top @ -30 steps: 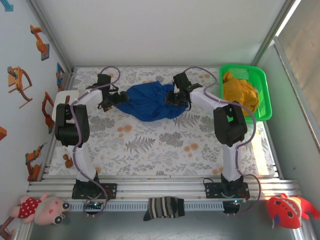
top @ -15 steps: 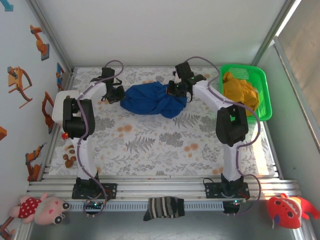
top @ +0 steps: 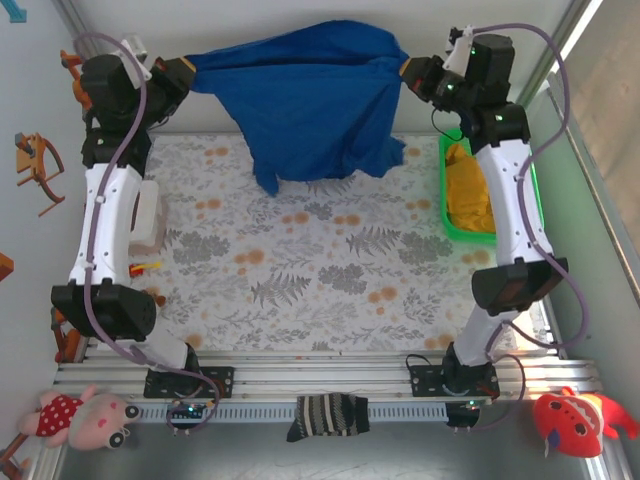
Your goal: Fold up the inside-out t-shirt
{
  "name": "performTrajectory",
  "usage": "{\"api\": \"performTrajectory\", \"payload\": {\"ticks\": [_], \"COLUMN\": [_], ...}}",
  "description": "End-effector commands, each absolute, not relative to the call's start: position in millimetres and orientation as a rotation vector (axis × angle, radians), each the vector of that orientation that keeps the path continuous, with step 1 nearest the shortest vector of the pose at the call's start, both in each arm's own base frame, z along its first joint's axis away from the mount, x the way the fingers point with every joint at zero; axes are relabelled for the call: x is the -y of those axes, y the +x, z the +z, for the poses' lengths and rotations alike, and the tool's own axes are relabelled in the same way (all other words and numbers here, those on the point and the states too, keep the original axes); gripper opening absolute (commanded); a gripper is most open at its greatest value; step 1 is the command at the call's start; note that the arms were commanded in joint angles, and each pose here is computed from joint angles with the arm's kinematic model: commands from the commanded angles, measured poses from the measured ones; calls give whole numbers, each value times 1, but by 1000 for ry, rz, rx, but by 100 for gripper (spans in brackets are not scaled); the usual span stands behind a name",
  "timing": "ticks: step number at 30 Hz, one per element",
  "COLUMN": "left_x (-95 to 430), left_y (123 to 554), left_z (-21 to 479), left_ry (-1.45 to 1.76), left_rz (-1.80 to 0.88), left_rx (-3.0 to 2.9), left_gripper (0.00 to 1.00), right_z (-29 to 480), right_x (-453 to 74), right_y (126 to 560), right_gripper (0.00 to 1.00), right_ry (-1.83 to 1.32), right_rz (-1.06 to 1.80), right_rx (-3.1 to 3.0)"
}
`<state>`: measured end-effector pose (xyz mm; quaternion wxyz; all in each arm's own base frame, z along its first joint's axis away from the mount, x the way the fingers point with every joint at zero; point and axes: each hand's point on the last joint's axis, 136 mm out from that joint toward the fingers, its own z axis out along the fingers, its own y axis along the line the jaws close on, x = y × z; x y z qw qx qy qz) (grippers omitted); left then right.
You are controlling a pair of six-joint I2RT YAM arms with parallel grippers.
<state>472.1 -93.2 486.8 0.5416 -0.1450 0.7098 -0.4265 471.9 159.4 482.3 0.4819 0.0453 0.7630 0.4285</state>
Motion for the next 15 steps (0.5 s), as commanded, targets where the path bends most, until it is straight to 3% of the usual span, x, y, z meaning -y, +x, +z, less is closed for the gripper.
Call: {"api": "performTrajectory", "payload": {"ticks": [1,8,15], "left_x": [88,86,81], "left_y": [469,440,448], "left_z": [499,533,518], "left_ry": [-388,-341,-359], "left_rz": [-1103,-1119,-1094], "left_rx": [-1637,-1544,-1585], "left_gripper": [0,0,0], "right_z": [511,533,512], "right_x": [-149,-139,-139], "right_y": [454,425,429], "right_gripper": [0,0,0], "right_ry": [118,109,125], "right_rz": [1083,1070,1068], "right_rx": [-1770,-1679,-1713]}}
